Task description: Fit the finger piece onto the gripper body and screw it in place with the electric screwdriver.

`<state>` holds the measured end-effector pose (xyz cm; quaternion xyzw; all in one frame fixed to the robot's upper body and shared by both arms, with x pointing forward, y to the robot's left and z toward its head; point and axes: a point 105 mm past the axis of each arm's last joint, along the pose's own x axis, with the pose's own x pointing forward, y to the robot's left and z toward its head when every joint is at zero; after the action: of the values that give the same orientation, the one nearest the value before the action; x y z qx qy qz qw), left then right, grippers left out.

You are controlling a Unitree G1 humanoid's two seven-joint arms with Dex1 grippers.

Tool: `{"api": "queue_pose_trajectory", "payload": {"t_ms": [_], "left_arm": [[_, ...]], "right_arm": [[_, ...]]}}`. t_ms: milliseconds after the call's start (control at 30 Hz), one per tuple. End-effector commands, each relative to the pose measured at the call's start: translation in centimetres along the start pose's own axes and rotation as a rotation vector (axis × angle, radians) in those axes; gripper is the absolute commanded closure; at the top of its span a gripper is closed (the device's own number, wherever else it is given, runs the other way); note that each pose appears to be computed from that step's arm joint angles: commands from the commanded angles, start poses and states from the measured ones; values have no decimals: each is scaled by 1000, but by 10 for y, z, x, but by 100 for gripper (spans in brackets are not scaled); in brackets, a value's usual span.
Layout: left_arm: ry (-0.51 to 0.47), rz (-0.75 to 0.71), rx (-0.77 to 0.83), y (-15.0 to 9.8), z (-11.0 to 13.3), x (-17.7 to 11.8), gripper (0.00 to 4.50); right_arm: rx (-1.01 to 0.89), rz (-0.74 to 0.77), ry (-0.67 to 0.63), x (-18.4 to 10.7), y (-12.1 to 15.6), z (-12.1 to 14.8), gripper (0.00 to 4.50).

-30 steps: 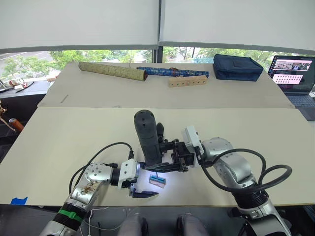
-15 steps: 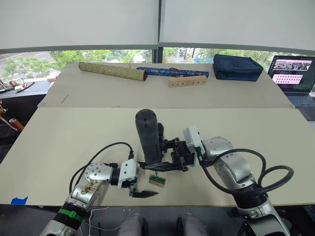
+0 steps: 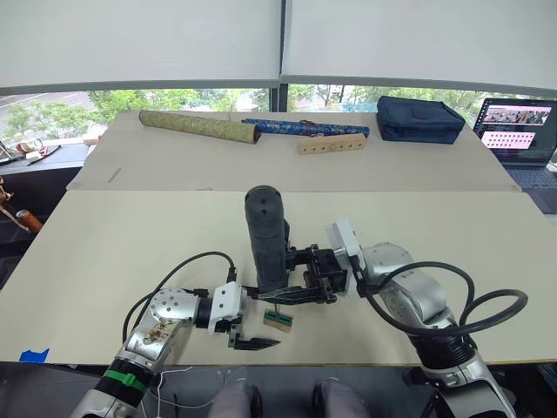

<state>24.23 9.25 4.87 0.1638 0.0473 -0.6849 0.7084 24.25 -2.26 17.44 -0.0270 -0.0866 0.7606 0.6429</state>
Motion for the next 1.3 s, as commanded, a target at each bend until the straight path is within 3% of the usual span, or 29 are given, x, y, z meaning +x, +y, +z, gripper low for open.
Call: {"api": "queue_pose_trajectory", "payload": {"t_ms": [33, 867, 1300], "left_arm": [[86, 1, -127, -13, -34, 0, 3], [79, 9, -127, -11, -30, -2, 3], [16, 42, -113, -5, -18, -6, 3]], "right_arm": [[-78, 21, -28, 2, 2, 16, 258], [-53, 11, 6, 2, 3, 3, 258], [-75, 22, -24, 1, 6, 10, 258]]}}
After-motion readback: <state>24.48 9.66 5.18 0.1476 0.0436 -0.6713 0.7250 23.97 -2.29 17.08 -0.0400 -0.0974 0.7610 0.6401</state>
